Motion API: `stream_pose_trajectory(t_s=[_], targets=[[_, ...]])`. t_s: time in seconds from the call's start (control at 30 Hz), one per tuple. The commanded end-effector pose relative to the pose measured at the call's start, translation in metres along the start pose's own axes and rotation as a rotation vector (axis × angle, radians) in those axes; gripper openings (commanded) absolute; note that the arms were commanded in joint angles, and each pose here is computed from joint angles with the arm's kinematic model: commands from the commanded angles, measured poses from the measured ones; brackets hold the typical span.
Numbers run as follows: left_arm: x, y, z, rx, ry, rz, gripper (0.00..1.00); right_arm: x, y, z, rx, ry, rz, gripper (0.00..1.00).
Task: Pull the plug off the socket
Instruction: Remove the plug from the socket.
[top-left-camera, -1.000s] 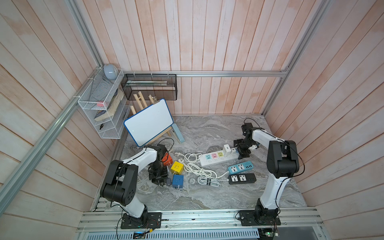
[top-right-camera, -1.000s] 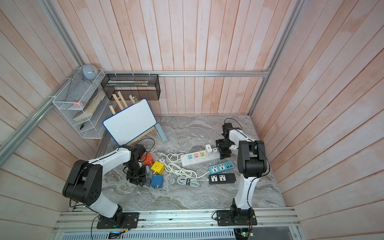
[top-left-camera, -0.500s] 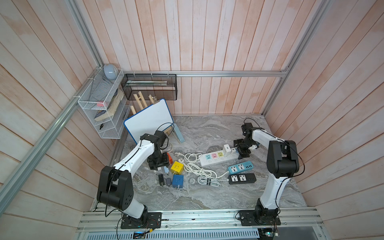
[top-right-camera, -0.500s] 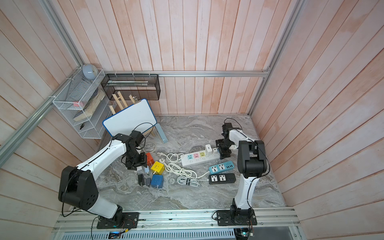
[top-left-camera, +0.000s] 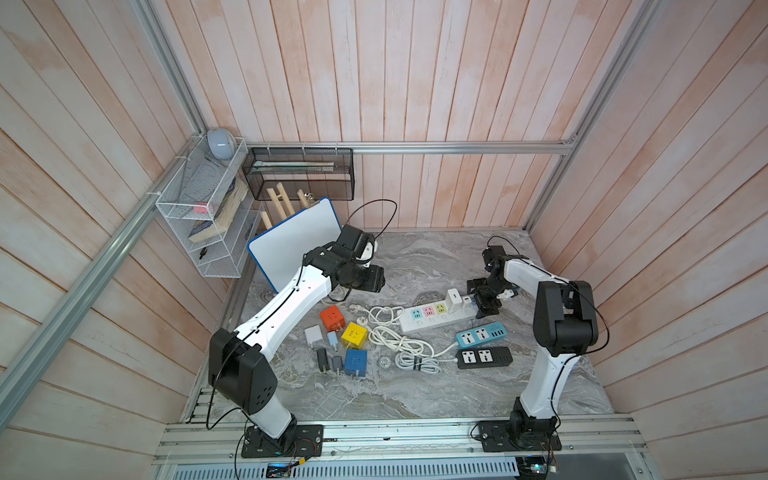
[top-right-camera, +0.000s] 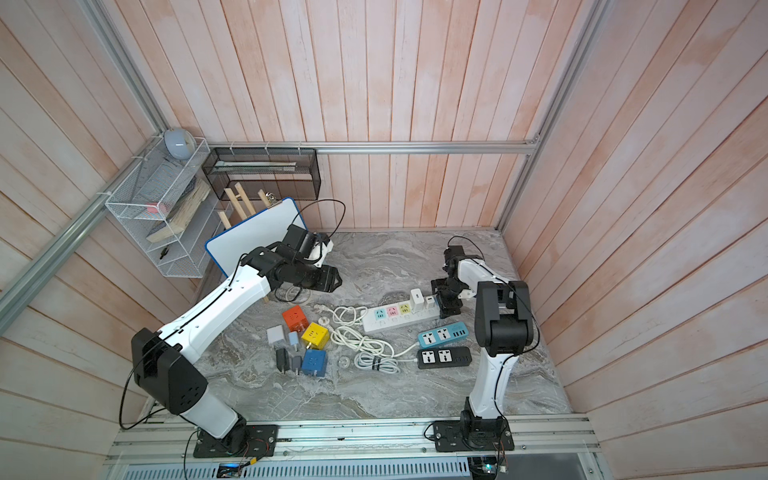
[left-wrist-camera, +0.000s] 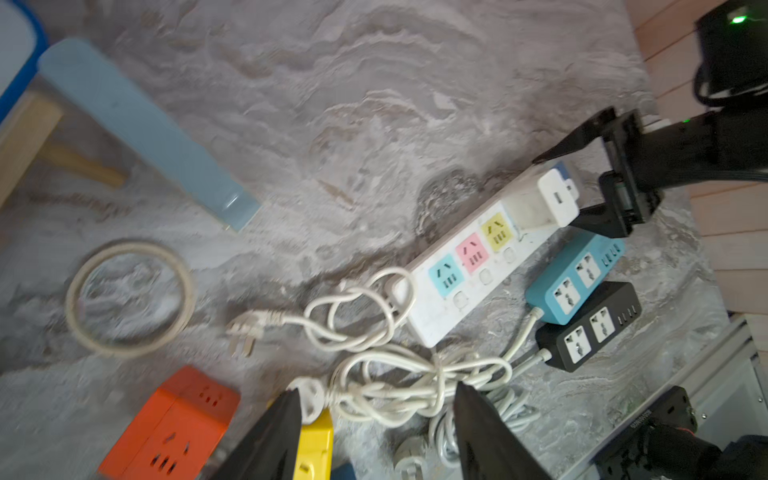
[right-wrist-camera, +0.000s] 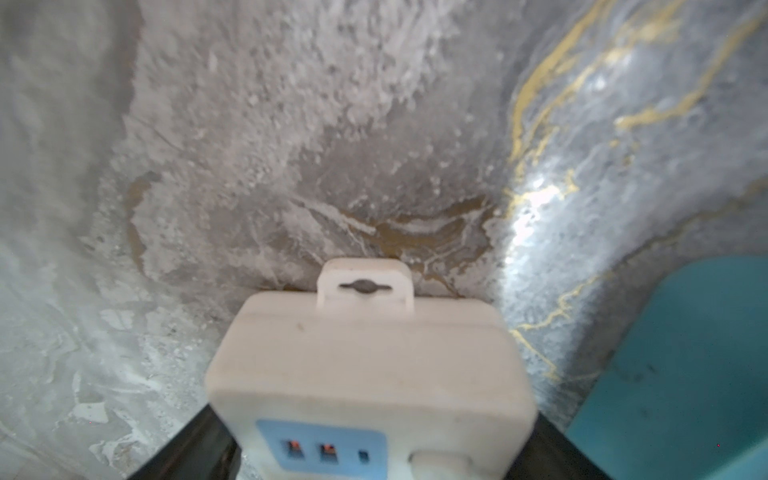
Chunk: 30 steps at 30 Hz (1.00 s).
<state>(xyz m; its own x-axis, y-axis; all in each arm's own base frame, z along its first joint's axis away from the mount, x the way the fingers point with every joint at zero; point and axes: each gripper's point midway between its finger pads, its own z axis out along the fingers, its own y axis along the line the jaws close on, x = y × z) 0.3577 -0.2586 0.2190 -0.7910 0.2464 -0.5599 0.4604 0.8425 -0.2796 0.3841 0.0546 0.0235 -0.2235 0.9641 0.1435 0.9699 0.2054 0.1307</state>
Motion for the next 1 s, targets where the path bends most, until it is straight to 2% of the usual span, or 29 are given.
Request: stream_pose_trajectory(t_s=[0.0,0.23,0.37,0.57,0.67,0.97], targets=[[-0.028,-0.046,0.024,0.165,-0.145,0.249,0.65,0.004,0.001,0.041,0.017,0.016,-0.009,0.0],[-0.015,-0.097,0.074,0.345,-0.25,0.523,0.65,0.003,0.0,0.041,0.019,0.015,-0.007,0.0],[-0.008,-0.116,0.103,0.377,-0.316,0.648,0.66,0.004,-0.002,0.041,0.023,0.015,-0.008,0.0],[-0.013,-0.126,0.147,0.38,-0.35,0.689,0.68,0.008,-0.004,0.041,0.025,0.022,-0.013,0.0],[-0.012,-0.131,0.16,0.389,-0.389,0.71,0.74,0.011,-0.004,0.04,0.026,0.029,-0.02,0.0],[-0.01,-0.145,0.189,0.467,-0.407,0.763,0.76,0.026,-0.001,0.036,0.03,0.046,-0.032,0.0]])
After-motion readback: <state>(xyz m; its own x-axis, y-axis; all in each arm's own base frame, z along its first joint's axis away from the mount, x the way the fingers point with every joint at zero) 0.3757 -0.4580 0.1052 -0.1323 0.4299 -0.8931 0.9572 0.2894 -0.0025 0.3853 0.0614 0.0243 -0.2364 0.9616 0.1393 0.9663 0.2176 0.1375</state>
